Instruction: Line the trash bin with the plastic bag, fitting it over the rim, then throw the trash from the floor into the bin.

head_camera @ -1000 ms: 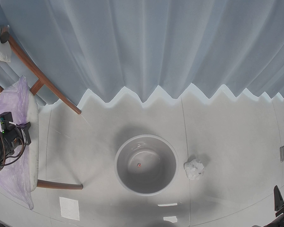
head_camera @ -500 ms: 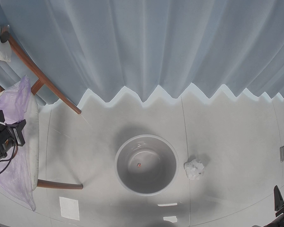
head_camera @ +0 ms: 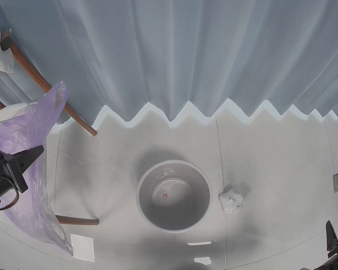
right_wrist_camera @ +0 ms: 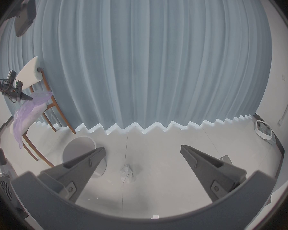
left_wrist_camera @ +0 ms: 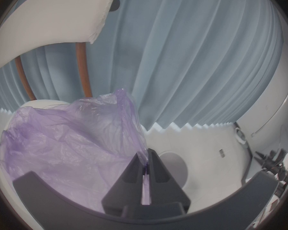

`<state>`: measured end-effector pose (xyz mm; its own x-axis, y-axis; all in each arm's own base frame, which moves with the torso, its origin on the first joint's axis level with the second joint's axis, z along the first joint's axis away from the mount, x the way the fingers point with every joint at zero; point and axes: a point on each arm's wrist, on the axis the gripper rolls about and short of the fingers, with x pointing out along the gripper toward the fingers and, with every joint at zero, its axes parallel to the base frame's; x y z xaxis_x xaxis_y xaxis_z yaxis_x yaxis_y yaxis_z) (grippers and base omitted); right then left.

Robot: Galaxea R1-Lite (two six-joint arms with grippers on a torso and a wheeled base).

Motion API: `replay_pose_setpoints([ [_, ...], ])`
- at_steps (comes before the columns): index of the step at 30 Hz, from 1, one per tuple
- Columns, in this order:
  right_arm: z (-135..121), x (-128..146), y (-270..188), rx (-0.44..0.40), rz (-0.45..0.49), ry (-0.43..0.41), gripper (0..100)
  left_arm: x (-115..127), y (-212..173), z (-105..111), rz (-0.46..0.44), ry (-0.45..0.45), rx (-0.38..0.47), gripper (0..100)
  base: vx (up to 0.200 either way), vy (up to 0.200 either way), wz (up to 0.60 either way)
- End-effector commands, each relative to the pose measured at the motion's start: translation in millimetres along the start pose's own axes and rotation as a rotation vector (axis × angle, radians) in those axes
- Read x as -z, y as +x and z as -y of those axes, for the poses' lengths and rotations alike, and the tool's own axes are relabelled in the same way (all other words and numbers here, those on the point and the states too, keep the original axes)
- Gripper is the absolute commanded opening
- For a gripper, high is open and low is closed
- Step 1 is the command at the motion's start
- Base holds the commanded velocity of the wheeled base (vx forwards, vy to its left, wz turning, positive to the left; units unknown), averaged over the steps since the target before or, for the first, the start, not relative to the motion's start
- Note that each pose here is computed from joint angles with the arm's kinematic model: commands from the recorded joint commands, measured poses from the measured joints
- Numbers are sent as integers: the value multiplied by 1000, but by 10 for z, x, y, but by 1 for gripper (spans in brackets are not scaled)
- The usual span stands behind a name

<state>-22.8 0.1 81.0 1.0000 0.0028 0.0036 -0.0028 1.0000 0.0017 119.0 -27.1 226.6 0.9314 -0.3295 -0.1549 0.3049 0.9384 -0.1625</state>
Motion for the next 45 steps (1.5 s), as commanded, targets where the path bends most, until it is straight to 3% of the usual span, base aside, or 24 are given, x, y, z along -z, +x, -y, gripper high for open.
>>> replay_pose_setpoints([
  [1,0,52,0,0,-1,0,100,-92,-73,236,19,-84,219,0,0,0,0],
  [2,0,52,0,0,-1,0,100,-92,-74,239,17,-85,225,0,0,0,0],
  [5,0,52,0,0,-1,0,100,-68,-97,288,-17,-88,377,0,0,0,0],
  [7,0,52,0,0,-1,0,100,-68,-104,296,-23,-85,413,0,0,0,0],
  [11,0,52,0,0,-1,0,100,-41,-127,360,-68,-78,580,0,0,0,0],
  [18,0,52,0,0,-1,0,100,69,21,537,-179,-74,709,0,0,0,0],
  [19,0,52,0,0,-1,0,100,79,91,632,-197,-64,761,0,0,0,0],
  [24,0,52,0,0,-1,0,100,154,407,915,-231,-50,863,0,0,0,0],
  [28,0,52,0,0,-1,0,100,236,629,1080,-265,-79,892,0,0,0,0],
  [30,0,52,0,0,-1,0,100,240,767,1273,-285,-154,935,0,0,0,0],
  [35,0,52,0,0,-1,0,100,179,845,1459,-299,-267,977,0,0,0,0],
  [39,0,52,0,0,-1,0,100,214,873,1506,-315,-266,980,0,0,0,0],
  [45,0,52,0,0,-1,0,100,280,918,1476,-321,-269,913,0,0,0,0],
])
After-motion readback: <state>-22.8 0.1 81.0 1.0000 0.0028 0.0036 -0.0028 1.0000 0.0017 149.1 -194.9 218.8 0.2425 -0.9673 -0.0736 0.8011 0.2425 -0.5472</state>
